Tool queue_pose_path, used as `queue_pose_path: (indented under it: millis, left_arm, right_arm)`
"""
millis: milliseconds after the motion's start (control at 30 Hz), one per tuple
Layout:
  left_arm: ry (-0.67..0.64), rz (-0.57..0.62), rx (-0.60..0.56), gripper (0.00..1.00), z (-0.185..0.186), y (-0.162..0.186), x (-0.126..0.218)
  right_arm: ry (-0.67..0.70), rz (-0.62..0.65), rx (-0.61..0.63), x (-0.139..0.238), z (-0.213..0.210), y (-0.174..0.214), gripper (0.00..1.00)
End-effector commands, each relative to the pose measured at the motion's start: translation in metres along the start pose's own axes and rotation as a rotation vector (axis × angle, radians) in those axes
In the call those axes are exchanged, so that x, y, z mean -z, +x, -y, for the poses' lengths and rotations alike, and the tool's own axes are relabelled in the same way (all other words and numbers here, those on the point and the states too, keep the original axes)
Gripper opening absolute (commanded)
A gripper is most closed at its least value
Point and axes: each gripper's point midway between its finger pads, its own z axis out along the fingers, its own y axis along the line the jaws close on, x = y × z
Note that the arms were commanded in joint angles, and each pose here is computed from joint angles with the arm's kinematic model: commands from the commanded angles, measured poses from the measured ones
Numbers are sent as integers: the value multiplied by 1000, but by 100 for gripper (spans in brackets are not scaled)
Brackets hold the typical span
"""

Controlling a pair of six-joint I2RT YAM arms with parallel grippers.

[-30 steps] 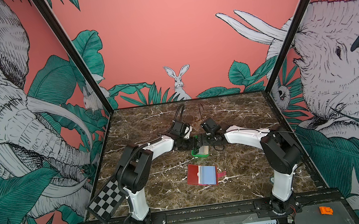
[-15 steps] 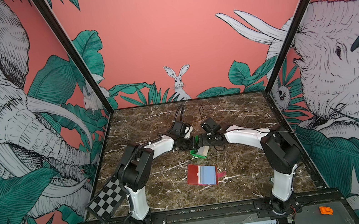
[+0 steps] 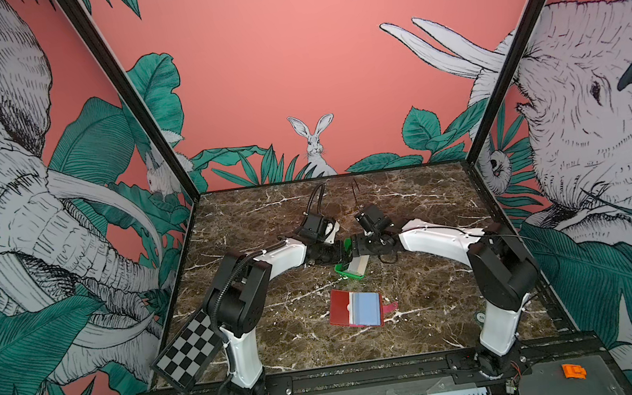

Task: Put the credit cards into the card holder

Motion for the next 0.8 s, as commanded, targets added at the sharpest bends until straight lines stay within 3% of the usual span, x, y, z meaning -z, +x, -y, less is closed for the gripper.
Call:
queue_pose_path:
  millis: [0,133,267,767]
  left_arm:
    - [-32,-47,29,16,-11,11,-7]
    - [-34,-43,24,16,-11,10,-6]
    - [-36,-42,20,16,-10,10,-5]
    - [-39,-42,12,15,-8,10,-5]
  right_arm:
    - [-52,37,-31,18,-13,-17,58]
    - [-64,29,-36,15,-18,-20,35]
    - [-47,33,-49,10,-19,-28,25]
    - [-21,-4,-114,-12,-12,-23,18]
